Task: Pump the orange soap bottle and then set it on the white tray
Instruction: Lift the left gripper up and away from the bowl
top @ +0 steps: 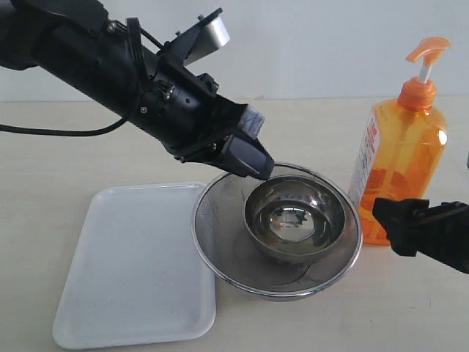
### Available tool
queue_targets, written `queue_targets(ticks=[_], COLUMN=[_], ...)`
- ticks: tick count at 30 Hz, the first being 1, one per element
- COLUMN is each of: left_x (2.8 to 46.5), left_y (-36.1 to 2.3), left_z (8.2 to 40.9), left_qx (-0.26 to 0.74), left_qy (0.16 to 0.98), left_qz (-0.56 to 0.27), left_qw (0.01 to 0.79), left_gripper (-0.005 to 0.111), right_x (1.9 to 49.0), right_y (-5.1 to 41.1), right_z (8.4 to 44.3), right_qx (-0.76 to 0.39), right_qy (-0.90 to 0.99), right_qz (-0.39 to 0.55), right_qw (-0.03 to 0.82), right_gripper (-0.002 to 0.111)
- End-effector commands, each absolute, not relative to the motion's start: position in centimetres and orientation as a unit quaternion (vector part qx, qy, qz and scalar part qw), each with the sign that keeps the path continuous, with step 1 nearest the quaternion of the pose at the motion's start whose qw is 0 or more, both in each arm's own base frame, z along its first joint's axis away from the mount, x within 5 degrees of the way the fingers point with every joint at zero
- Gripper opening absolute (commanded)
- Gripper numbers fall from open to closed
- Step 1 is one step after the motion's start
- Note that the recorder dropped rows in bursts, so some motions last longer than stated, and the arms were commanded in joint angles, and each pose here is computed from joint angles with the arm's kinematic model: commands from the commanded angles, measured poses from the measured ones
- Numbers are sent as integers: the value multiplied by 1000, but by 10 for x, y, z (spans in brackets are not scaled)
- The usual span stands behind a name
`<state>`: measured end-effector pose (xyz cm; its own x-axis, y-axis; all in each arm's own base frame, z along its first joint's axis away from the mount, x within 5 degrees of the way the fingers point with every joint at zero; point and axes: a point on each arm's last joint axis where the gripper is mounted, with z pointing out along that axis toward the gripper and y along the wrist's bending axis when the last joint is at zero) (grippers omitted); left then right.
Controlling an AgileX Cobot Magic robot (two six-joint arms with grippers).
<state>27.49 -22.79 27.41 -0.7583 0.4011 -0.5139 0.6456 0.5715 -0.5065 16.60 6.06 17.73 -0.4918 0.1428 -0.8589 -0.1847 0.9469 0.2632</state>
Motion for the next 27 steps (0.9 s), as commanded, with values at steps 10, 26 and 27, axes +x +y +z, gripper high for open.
queue_targets(ticks=[10,26,27], left_x=[263,263,263], left_y=[-223,-223,-223], left_z=[305,306,306], left_qx=[356,370,370], left_qy=[832,825,825], left_qz=[-348,-342,-342], left_qw=[246,258,258], left_gripper=[34,34,34], right_x=[165,170,171], right_y=[60,55,55], right_z=[176,184,187], right_qx=[-52,-53,-51], right_qy=[848,822,815], right_qz=[138,108,108], right_qw=[509,556,568], right_gripper=[78,78,78])
